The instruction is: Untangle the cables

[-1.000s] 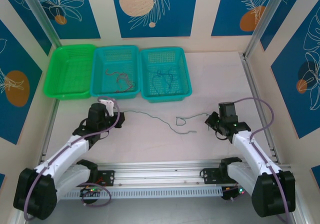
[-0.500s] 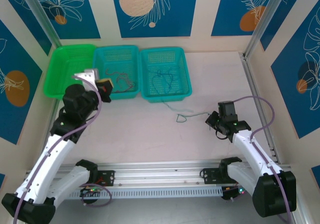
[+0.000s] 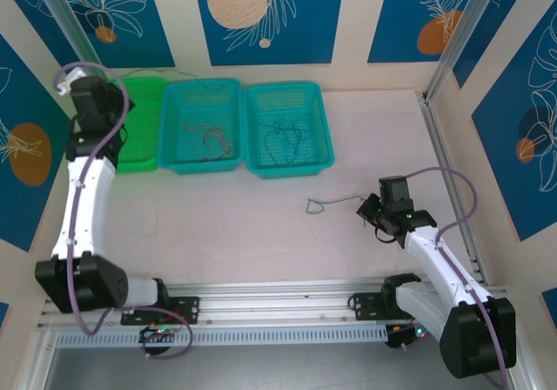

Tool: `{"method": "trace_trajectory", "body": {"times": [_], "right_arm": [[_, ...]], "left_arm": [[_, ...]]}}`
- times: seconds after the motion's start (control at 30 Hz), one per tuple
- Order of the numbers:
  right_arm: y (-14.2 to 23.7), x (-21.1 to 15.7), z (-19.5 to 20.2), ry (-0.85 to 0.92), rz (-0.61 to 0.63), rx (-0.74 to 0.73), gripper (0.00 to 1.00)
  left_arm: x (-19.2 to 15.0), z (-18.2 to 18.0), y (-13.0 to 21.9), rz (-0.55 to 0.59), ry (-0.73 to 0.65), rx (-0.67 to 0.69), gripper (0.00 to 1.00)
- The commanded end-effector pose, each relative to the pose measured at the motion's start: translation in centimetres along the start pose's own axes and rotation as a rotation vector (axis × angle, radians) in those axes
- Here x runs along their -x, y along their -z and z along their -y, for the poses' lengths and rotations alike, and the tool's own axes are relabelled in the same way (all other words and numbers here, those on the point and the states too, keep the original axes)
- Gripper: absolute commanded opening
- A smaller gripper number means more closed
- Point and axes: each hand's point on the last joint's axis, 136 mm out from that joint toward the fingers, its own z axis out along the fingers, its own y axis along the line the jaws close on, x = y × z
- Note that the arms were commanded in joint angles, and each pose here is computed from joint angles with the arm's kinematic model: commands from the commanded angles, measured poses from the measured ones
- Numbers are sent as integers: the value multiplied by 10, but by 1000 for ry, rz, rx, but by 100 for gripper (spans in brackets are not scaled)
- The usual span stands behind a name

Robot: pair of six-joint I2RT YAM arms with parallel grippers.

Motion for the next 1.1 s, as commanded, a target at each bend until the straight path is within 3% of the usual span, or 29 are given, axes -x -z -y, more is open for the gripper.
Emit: {"method": "trace_trajectory", "body": {"times": [0.0,0.2,0.37,0.5,0.63,0.73,0.83,0.97,1.07], "right_arm": [[6,5,-12,-1,-2,30,0],[5,8,-16,12,-14,23,0],[6,12,-20,2,-10,26,0],[11,10,-20,10,-18,24,0],[14,7,-18,5,-14,31,0],[14,6,-19,-2,-15,38,0],[14,6,-21,-3,-19,47,0],[15,6,-25,3,-21,59,0],[15,4,-30,10,-31,80,0]], "left_arm": [[23,-40,-12,23,206,118,0],[7,-100,-60,-50,331,244,0],[-49,-139,-116,-237,351,304,0],[-91,-167,-138,-359,342,361,0],[-99,-171,-136,-334,327,340,56],[-94,-168,-129,-313,306,324,78],[-84,-160,-117,-286,279,302,90],[-58,-130,-90,-219,264,212,90],[-42,-83,-63,-174,203,93,90]]}}
